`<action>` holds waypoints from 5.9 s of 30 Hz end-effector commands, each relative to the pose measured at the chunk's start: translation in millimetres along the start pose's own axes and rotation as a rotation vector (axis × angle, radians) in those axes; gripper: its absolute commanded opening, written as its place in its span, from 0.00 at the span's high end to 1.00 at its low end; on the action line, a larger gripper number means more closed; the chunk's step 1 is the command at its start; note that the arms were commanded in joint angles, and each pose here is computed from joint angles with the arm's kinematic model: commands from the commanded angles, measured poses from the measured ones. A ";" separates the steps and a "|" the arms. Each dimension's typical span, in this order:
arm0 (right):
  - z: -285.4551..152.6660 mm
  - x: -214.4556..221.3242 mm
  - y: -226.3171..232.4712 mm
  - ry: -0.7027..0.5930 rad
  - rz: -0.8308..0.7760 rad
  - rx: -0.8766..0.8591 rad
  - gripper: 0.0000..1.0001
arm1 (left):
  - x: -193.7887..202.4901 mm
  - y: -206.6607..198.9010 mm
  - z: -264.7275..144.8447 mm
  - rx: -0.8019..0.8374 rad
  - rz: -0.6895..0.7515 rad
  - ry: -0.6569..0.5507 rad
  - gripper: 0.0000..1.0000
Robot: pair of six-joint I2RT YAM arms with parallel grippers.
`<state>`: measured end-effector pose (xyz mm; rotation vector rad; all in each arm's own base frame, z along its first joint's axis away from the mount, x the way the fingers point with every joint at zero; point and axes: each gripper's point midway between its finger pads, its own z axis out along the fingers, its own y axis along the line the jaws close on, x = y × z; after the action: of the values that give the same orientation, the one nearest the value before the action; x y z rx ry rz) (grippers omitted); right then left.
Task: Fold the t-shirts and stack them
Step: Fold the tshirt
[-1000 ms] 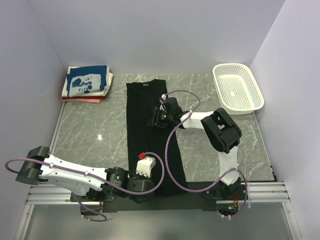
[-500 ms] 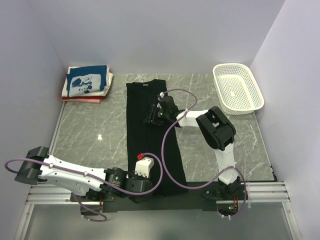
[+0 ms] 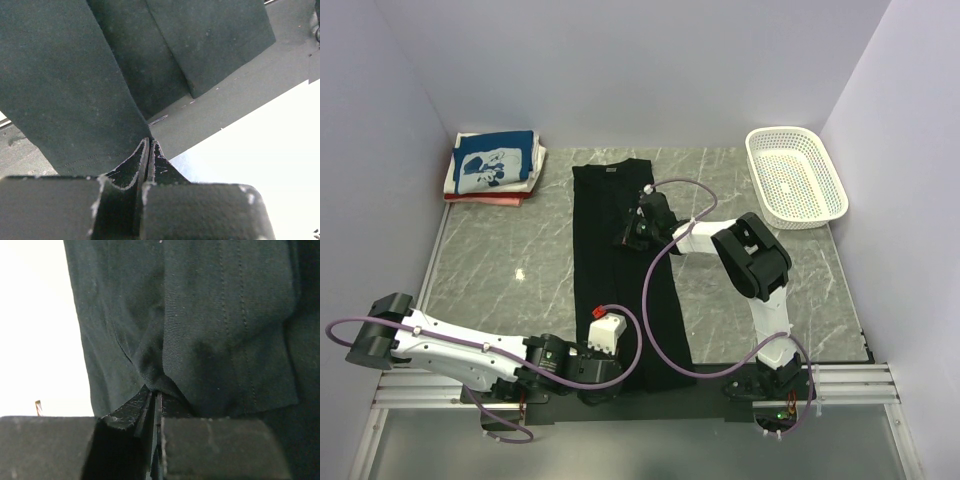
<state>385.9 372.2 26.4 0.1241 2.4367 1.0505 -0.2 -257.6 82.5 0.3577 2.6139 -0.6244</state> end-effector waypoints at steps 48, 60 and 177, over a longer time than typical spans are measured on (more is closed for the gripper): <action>-29.4 -46.3 34.0 -0.108 0.001 0.003 1.00 | -18.2 -75.8 46.7 0.181 0.086 -0.062 0.87; -64.3 -37.9 55.7 -0.071 -0.032 -0.053 0.50 | -25.2 -71.6 30.7 0.224 0.026 -0.070 0.51; -125.4 -44.7 -13.9 -0.085 0.030 0.135 1.00 | -275.6 167.2 43.5 -0.135 -0.574 -0.465 0.99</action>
<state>343.9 267.6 80.2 0.2425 2.5489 0.8330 289.5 -162.8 78.3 -0.6036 2.3646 -0.5196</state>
